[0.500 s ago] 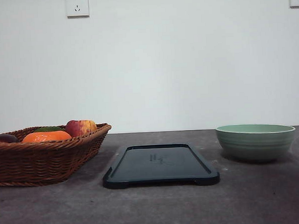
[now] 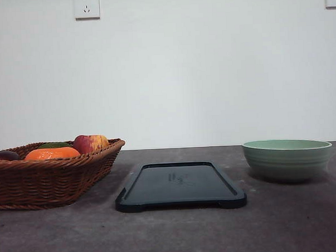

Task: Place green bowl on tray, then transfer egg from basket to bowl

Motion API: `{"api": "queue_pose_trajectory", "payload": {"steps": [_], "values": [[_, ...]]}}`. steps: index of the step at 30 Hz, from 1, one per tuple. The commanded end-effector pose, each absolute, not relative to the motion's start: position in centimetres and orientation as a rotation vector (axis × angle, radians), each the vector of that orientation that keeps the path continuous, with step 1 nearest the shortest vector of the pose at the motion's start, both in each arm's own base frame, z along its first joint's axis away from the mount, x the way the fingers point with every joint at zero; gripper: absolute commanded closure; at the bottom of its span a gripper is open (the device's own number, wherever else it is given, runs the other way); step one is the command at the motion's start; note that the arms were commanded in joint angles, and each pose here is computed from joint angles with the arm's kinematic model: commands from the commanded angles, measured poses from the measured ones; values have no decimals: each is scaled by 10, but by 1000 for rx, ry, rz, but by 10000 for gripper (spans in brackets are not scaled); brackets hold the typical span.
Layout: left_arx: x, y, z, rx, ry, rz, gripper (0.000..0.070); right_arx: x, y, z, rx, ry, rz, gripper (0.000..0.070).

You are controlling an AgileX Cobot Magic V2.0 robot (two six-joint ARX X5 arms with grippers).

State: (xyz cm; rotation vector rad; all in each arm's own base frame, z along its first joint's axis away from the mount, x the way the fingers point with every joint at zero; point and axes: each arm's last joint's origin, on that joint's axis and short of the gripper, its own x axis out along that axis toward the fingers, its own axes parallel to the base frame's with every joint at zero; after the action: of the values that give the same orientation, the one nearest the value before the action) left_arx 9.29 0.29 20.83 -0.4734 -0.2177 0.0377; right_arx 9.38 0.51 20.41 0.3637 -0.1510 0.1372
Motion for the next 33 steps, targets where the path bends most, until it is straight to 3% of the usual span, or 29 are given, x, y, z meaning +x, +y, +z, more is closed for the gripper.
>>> {"api": "queue_pose_trajectory", "payload": {"steps": [1,9,18,26,33], "values": [[91,3,222,-423,-239,44,700,93,5,218,325,-175,135,695],[105,2,262,-335,-41,43,700,109,6,256,292,-36,130,695],[136,-4,297,-251,216,-134,700,147,13,289,215,240,323,695],[169,-9,307,-233,493,-292,700,186,19,292,191,525,462,695],[188,-10,308,-149,627,-337,700,204,20,287,155,613,483,694]]}}
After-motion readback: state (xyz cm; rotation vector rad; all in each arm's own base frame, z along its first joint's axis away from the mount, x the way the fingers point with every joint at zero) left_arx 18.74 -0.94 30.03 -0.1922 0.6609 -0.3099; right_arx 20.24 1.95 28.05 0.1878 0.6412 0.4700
